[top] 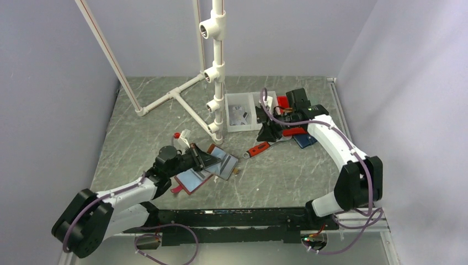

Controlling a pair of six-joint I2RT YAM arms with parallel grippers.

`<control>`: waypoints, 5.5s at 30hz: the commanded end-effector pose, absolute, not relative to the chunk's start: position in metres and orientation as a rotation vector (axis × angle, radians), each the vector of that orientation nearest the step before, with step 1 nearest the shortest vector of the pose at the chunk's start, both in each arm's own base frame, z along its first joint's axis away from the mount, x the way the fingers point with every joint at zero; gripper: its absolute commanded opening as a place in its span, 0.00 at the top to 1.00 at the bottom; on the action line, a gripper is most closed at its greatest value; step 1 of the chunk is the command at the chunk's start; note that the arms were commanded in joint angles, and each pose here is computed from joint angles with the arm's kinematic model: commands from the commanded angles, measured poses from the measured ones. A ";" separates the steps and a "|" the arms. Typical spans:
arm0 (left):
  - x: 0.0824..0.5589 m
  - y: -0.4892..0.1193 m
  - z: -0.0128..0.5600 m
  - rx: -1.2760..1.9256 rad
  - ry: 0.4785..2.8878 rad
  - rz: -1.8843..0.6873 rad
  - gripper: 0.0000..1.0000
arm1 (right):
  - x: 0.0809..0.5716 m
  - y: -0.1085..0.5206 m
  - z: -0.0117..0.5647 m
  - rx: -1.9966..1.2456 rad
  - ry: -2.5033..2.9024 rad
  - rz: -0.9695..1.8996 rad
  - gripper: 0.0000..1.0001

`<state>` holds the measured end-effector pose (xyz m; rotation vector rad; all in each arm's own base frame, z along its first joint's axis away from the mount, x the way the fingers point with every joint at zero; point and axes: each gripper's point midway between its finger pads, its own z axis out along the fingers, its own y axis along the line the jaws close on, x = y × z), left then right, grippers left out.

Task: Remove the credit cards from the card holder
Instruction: Place the credit card in the storage box, then place the card holder at the center of the board, then remove the credit card from the card holder.

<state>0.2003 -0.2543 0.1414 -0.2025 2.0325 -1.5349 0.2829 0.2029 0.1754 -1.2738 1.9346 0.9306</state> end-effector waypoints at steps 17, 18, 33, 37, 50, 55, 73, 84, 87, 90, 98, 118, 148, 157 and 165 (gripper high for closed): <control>0.208 -0.298 0.115 -0.276 2.063 -1.493 1.00 | 0.249 0.218 0.189 -1.436 1.650 1.075 0.63; 0.207 -0.293 0.106 -0.286 2.082 -1.476 1.00 | 0.247 0.220 0.186 -1.443 1.654 1.082 0.63; 0.186 -0.254 0.054 -0.169 2.388 -1.171 1.00 | 0.213 0.256 0.138 -1.715 1.629 1.098 0.63; 0.181 -0.236 0.050 -0.158 2.428 -1.049 0.99 | 0.198 0.263 0.126 -1.804 1.541 1.099 0.63; 0.175 -0.206 0.036 -0.188 2.563 -0.793 0.82 | 0.181 0.284 0.083 -1.974 1.488 0.984 0.65; 0.177 -0.201 0.060 -0.177 2.500 -0.801 0.66 | 0.183 0.293 0.069 -2.007 1.515 0.903 0.74; 0.176 -0.241 0.153 -0.156 1.949 -1.432 0.54 | 0.186 0.309 0.068 -1.958 1.634 0.943 0.92; 0.182 -0.254 0.140 -0.144 2.012 -1.445 0.53 | 0.188 0.303 0.066 -1.966 1.624 0.935 0.94; 0.185 -0.253 0.133 -0.185 2.038 -1.423 0.53 | 0.190 0.302 0.065 -1.970 1.620 0.917 0.94; 0.193 -0.245 0.118 -0.318 2.122 -1.327 0.52 | 0.192 0.301 0.063 -1.977 1.620 0.893 0.95; 0.196 -0.241 0.111 -0.366 2.154 -1.283 0.52 | 0.198 0.296 0.056 -1.991 1.633 0.835 0.95; 0.196 -0.242 0.097 -0.412 2.214 -1.264 0.52 | 0.202 0.292 0.050 -2.008 1.650 0.790 0.95; 0.194 -0.254 0.087 -0.415 2.272 -1.310 0.53 | 0.204 0.287 0.042 -2.034 1.675 0.756 0.95; 0.194 -0.264 0.084 -0.375 2.295 -1.349 0.55 | 0.205 0.284 0.035 -2.050 1.699 0.740 0.99; 0.191 -0.273 0.077 -0.291 2.309 -1.388 0.67 | 0.206 0.280 0.026 -2.069 1.733 0.725 1.00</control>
